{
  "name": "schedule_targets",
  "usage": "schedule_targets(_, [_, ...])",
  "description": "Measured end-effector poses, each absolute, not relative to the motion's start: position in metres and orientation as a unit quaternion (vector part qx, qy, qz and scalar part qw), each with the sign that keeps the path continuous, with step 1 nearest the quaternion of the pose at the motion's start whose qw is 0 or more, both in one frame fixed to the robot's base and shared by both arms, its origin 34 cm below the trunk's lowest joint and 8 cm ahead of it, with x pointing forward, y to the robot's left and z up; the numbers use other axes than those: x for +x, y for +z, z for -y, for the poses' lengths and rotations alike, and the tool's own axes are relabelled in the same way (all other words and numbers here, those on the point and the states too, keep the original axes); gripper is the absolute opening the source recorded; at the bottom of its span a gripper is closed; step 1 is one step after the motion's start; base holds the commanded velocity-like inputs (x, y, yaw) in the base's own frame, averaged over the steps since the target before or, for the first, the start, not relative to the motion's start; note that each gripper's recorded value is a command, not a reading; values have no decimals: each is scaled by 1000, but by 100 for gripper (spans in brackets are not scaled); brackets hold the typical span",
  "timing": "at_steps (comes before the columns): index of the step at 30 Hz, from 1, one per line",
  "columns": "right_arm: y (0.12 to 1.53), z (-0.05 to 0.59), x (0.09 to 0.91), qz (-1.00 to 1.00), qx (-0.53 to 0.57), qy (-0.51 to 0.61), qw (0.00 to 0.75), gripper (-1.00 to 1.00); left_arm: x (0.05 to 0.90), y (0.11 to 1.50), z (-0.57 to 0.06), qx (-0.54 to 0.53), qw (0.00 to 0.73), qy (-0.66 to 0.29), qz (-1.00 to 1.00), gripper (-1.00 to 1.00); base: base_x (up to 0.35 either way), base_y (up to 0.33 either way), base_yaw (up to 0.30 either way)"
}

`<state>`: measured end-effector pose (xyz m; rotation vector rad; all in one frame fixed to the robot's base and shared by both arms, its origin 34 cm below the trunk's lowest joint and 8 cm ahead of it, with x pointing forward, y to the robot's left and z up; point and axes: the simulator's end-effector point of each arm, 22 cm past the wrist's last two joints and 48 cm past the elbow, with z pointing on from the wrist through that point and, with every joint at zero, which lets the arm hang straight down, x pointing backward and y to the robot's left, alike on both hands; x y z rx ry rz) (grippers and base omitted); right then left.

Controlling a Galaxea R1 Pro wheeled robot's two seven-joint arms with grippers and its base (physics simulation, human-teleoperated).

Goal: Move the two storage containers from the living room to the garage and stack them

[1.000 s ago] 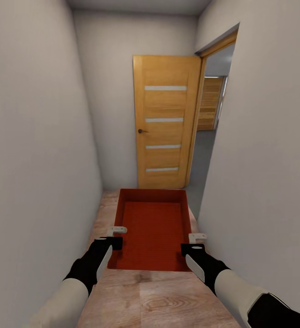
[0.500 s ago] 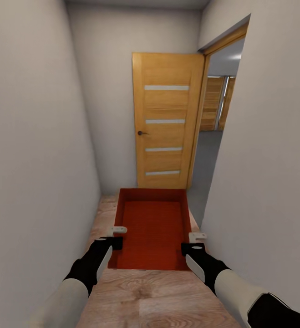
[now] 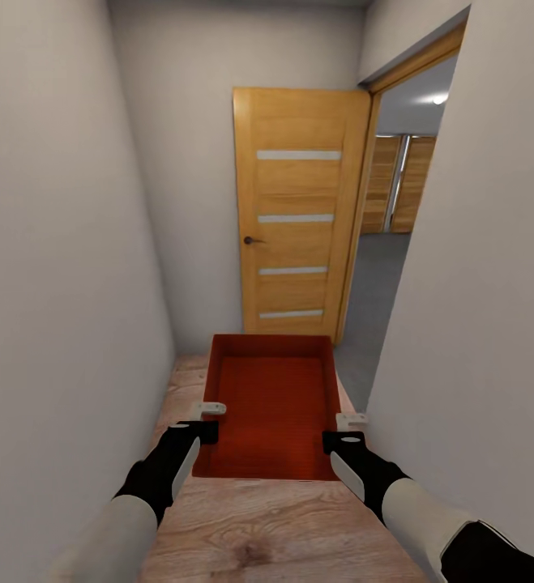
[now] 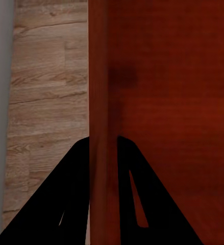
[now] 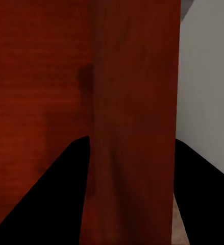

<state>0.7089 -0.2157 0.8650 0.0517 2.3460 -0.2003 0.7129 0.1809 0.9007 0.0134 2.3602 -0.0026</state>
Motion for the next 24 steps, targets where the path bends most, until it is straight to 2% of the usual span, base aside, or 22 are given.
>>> schedule_targets(24, [865,216,709,-920,20,-79,383,-100,713,901,-181,5,381,-1,-925,-100,322,0,0])
